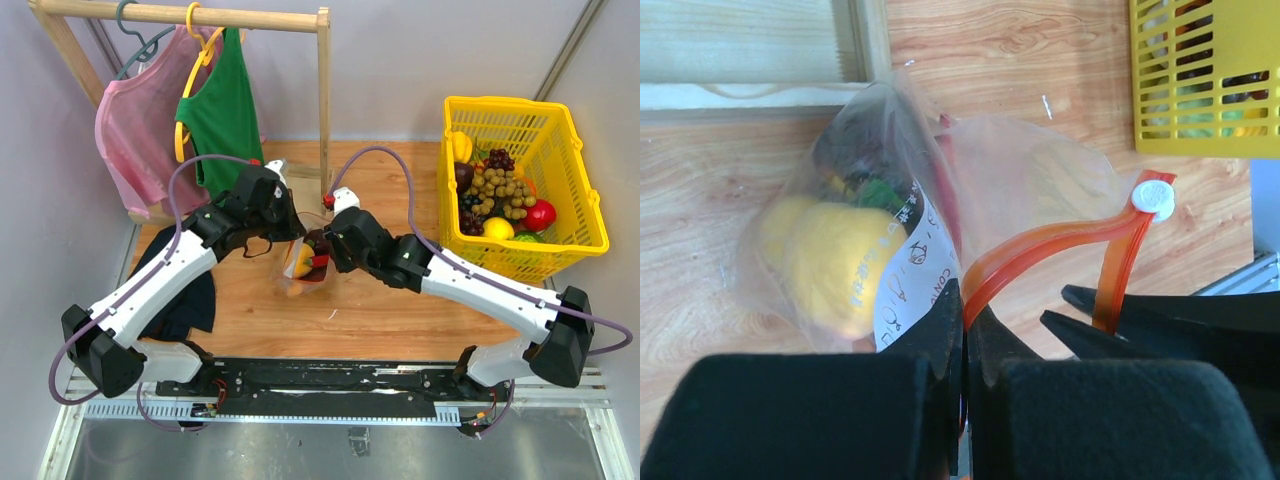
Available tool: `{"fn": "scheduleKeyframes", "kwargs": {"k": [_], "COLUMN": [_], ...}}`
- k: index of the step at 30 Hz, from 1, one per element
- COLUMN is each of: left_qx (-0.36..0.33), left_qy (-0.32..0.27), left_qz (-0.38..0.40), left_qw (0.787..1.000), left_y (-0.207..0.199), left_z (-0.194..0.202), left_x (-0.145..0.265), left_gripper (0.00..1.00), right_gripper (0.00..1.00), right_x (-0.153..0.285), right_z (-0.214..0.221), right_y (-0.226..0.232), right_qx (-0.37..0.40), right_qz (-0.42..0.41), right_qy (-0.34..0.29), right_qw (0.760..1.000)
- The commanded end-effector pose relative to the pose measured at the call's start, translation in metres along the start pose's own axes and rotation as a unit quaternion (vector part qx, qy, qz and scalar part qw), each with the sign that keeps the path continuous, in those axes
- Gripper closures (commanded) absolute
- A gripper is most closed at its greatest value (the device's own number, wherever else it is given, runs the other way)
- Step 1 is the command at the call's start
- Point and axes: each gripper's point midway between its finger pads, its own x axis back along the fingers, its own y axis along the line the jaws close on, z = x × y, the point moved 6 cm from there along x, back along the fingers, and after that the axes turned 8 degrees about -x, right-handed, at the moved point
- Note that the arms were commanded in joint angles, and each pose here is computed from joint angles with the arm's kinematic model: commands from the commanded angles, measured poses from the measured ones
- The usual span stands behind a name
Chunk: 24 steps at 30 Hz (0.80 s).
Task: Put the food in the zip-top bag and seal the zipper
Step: Adjust the fake vegetable in the zipper food storage bag.
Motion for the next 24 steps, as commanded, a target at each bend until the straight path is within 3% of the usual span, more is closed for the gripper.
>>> {"fn": "scheduleKeyframes", "kwargs": {"k": [1,3,15,18,21,24], "left_qx": [-0.012,-0.02,-0.054,-0.061,-0.067,-0.071], "left_qy": [-0.027,-0.025,-0.009,-0.014,-0.014,-0.015], "left_qz": [-0.018,-0.034,-0.065,-0.065,-0.079,-0.087], "left_qw": [0.999,0.999,0.996,0.996,0.994,0.994], "left_y": [0.004,0.008,0.015,0.012,0.011,0.011], "left_z": [-0.007,-0.006,-0.008,-0.011,-0.015,-0.017], "left_x": [0.016,0.018,0.044,0.053,0.059,0.062], "left_gripper": [0.99,0.99,0.84,0.87,0.99,1.0], "right_gripper": [0.9,0.99,0.99,0.99,0.99,0.99], "right_x": [0.001,0.005,0.028,0.027,0.022,0.02], "right_z": [-0.015,-0.02,-0.047,-0.051,-0.055,-0.057], "right_y": [-0.004,-0.006,-0.019,-0.023,-0.03,-0.031], "right_qx": [-0.023,-0.017,0.022,0.025,0.027,0.034], "right_qz": [0.004,0.003,-0.014,-0.012,-0.011,-0.02], "right_qy": [-0.02,-0.023,-0.001,0.0,0.014,0.029], "right_qw": [1.0,1.0,1.0,1.0,0.999,0.999]}}
